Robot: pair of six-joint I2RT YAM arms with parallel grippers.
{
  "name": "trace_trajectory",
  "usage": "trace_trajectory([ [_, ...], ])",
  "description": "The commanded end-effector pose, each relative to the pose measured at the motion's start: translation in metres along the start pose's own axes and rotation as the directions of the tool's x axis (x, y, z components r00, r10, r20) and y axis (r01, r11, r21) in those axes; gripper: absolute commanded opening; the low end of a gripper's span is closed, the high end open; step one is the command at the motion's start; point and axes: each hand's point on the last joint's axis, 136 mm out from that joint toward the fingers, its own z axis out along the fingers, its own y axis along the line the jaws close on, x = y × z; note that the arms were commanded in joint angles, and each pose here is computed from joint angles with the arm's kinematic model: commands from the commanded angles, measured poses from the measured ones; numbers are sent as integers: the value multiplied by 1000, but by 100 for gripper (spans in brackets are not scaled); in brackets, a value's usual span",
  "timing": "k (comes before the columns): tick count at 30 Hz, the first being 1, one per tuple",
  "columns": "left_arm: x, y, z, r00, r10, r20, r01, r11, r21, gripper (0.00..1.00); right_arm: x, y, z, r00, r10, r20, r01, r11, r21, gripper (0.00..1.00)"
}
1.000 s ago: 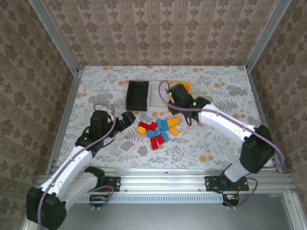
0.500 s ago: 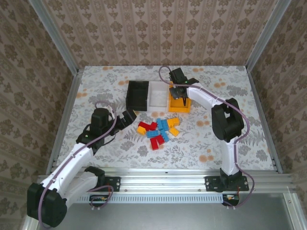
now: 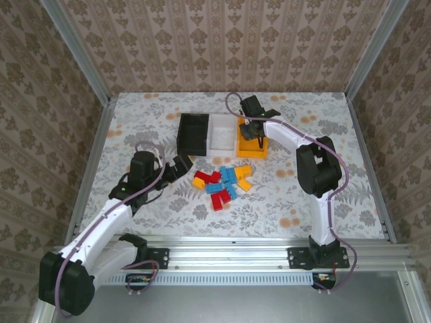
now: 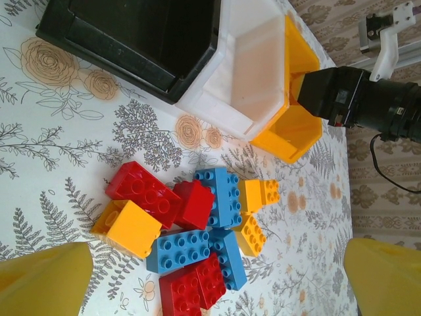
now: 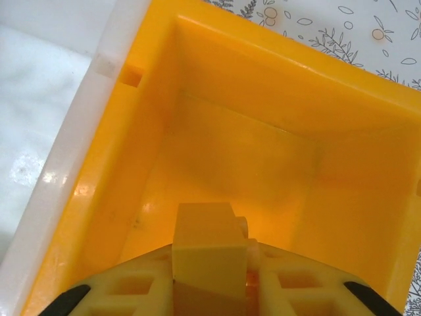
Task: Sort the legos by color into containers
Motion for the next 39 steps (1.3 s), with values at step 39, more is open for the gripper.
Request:
trace_trajectory([
  [39, 7, -11, 23, 997, -49, -57, 53, 995, 80, 100, 194, 83, -30, 962, -210, -176, 187, 972, -139, 56],
])
